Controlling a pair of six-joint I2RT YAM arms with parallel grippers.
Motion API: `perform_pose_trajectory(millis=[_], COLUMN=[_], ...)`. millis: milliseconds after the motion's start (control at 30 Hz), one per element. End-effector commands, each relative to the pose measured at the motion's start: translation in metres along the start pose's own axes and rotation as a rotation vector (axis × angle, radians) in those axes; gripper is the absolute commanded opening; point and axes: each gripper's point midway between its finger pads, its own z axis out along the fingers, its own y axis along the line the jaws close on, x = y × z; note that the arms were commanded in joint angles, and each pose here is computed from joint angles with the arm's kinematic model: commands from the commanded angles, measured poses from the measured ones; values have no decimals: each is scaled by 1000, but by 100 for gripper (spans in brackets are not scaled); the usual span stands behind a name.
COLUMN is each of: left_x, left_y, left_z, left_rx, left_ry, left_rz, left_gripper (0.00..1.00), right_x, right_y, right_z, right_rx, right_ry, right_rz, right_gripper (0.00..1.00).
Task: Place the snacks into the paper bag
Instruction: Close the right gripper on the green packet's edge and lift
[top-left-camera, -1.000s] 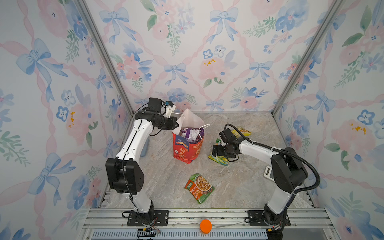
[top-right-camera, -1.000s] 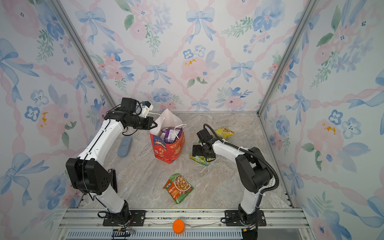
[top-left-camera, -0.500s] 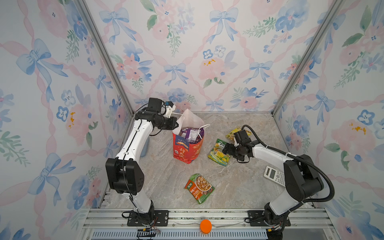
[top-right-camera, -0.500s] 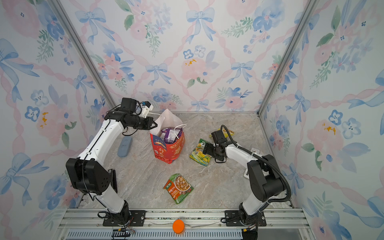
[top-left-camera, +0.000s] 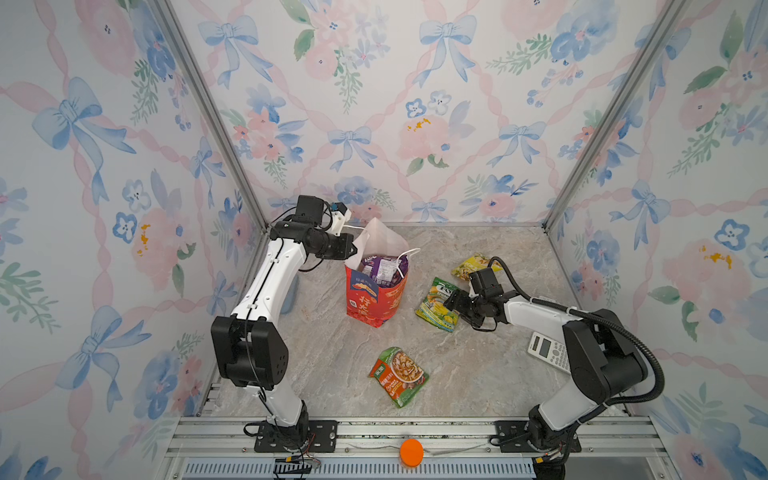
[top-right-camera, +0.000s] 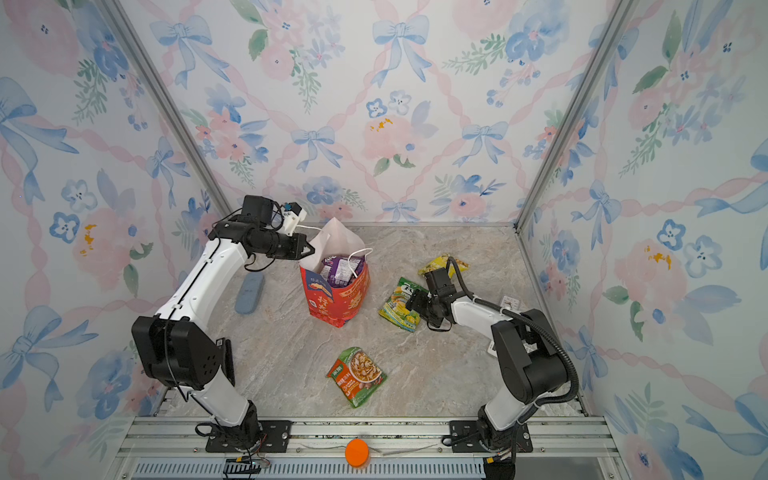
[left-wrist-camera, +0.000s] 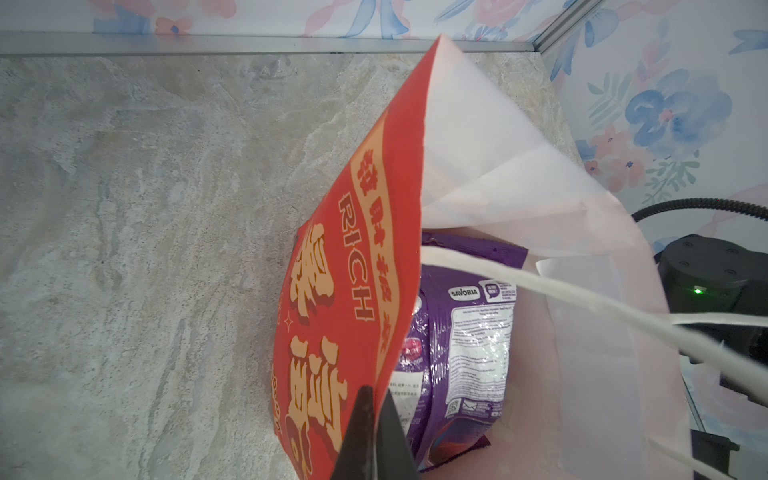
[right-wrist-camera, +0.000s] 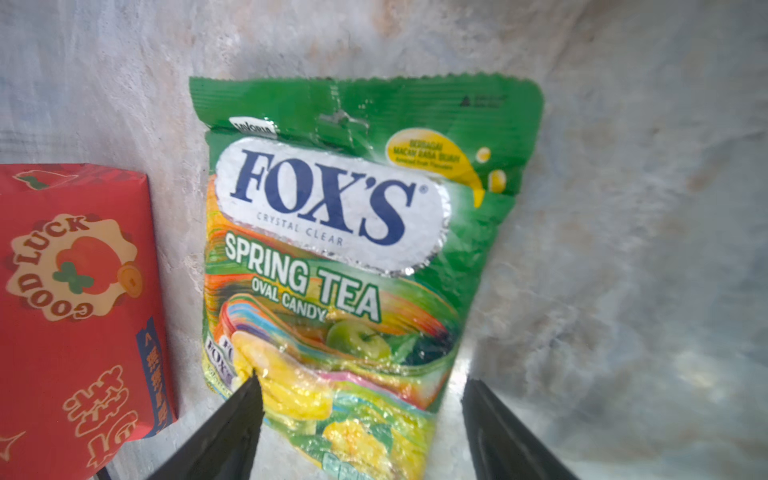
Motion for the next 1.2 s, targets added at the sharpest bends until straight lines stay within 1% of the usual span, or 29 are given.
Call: perform_pose_trajectory(millis=[0,167,433,633,733,800,1000,1167], left_x=[15,15,14,14,14,14,14,14], left_y=[3,3,4,4,3,3,3,3], left_z=[7,7,6,6,6,6,6,6], left_rx=[-3,-4,-7,-6,-6,-6,-5,-5], left_ry=[55,54,52,52,51,50,51,51], left_rz=[-20,-19,-18,-20,-20,-19,-19,-20], left_gripper=[0,0,0,0,0,0,0,0], right_x=[1,0,-3,-7,-11,-13,-19,-26], right_y=[-7,-8,-12,-8,-4,1,10,34], right_z=[14,23,30,22,16,11,-3,-29], right_rx=[4,11,33,25,14,1,-14,-56], right_ry=[13,15,11,-11,-26,-37,-54,-83], right_rz=[54,74,74,48,30,18,-14,-72], right_gripper=[76,71,49,26,12,0,0,0])
